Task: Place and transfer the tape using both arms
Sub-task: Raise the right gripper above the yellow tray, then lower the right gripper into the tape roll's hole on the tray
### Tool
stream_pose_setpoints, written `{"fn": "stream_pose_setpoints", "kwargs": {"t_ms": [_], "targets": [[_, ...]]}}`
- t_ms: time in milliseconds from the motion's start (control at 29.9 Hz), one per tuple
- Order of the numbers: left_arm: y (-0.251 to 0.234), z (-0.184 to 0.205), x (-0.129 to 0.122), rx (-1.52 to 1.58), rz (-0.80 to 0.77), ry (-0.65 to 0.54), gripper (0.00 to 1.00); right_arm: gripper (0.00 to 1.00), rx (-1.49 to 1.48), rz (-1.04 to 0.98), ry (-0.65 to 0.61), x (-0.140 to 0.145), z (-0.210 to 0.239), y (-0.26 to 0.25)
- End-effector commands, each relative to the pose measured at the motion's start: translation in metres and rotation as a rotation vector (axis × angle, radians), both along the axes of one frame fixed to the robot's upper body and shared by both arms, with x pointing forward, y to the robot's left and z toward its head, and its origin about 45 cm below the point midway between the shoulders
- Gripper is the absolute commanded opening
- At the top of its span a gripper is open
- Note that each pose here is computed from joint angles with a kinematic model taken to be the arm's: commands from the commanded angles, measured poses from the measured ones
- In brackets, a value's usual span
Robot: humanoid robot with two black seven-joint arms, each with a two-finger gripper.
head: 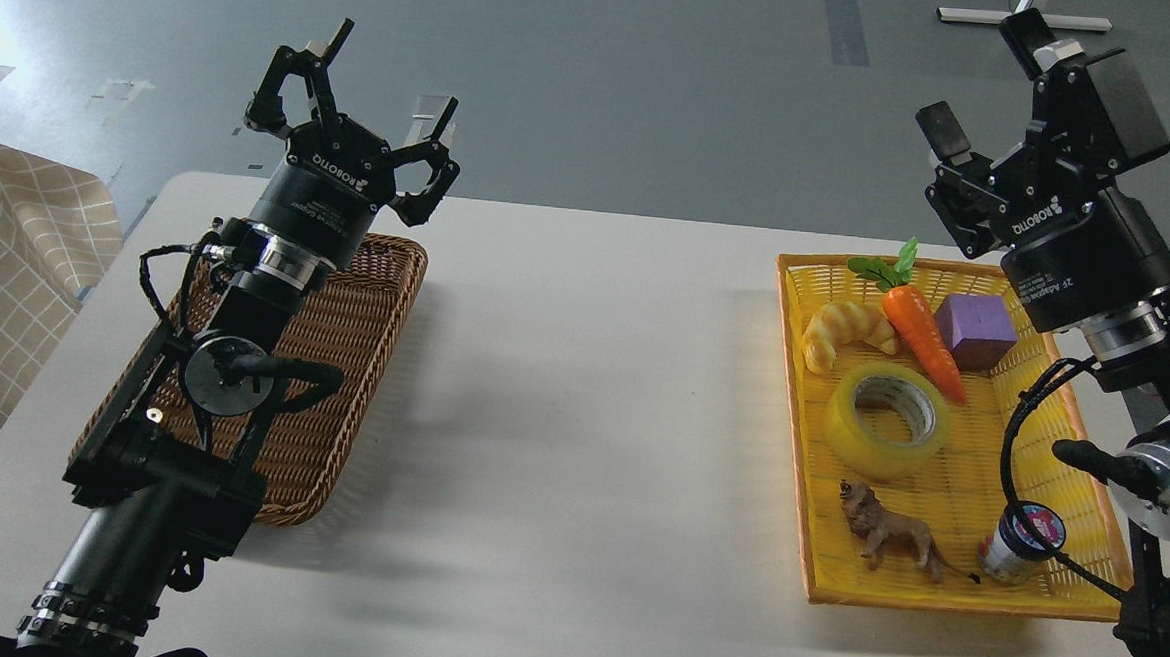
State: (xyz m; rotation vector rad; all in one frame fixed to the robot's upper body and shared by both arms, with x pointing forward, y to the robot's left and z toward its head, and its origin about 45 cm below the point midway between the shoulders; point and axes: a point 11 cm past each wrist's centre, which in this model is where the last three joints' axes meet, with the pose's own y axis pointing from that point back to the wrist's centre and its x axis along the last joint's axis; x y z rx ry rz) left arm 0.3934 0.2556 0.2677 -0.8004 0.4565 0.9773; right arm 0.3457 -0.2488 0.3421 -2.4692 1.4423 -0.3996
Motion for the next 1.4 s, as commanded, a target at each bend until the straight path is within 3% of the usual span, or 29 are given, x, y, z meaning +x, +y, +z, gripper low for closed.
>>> {"fn": "stream_pose_setpoints", "kwargs": {"t_ms": [0,803,870,1137,1304,1371], "targets": [[0.000,0.000,0.000,0.000,0.000,-0.001,0.98,1.00,-0.003,0.000,0.003,0.000,-0.001,0.000],[0.001,0.000,0.000,-0.005,0.002,0.000,0.98,1.00,-0.010,-0.018,0.000,0.004,0.000,-0.001],[0.001,0.000,0.000,-0.005,0.003,0.002,0.98,1.00,-0.054,-0.035,0.001,0.006,-0.003,-0.003],[0.000,-0.003,-0.001,-0.006,0.002,0.008,0.98,1.00,-0.685,-0.275,0.063,0.028,-0.046,-0.064],[0.001,-0.003,-0.001,-0.005,0.004,0.008,0.98,1.00,-0.764,-0.277,0.056,0.027,-0.049,-0.072],[0.002,-0.003,-0.001,-0.003,0.004,0.008,0.98,1.00,-0.737,-0.248,-0.010,0.027,-0.040,-0.065]]}}
